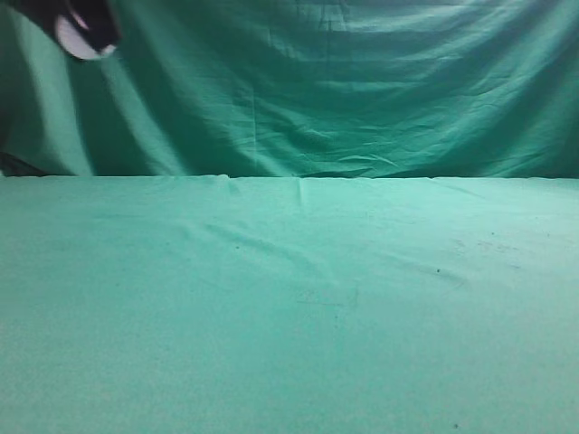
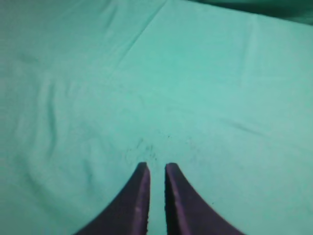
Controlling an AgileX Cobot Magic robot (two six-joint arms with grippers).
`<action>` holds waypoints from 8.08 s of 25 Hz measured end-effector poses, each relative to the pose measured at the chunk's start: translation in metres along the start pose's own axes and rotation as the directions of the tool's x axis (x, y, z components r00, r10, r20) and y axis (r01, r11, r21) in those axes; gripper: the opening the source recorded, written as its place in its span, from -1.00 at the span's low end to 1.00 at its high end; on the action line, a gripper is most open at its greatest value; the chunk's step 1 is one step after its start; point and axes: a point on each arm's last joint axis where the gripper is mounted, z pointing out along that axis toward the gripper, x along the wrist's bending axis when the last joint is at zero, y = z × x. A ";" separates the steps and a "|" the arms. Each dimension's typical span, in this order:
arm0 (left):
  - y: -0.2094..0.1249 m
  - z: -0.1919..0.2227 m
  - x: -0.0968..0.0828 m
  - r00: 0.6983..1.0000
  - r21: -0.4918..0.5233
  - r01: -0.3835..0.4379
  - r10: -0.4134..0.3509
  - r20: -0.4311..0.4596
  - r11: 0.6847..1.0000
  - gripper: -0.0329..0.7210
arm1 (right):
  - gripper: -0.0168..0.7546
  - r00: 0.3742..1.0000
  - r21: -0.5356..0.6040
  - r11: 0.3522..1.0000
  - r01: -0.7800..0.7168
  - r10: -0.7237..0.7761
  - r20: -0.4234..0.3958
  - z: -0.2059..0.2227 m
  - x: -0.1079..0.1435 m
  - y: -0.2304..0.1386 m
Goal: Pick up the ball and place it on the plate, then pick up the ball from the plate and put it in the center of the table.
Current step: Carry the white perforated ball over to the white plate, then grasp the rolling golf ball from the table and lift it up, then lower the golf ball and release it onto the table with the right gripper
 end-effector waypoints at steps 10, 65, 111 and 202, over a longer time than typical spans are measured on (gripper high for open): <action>-0.051 -0.011 0.001 0.979 0.105 0.105 -0.084 -0.188 0.989 -0.11 | -0.83 0.985 0.263 0.959 0.110 -0.070 -0.157 0.071 0.009 0.030; -0.122 -0.014 0.108 0.759 -0.150 0.446 -0.461 -0.460 0.882 0.56 | 0.72 0.974 0.457 0.885 0.085 0.022 -0.224 0.167 0.012 0.016; -0.105 -0.049 0.080 0.781 -0.196 0.454 -0.495 -0.382 0.869 0.56 | 0.72 0.737 0.155 0.821 0.550 -0.389 -0.553 0.204 0.150 -0.015; -0.082 -0.087 -0.085 0.924 -0.302 0.224 -0.301 -0.236 0.926 -0.91 | 0.42 0.933 -0.115 0.961 0.250 -0.271 -0.237 0.211 0.074 0.131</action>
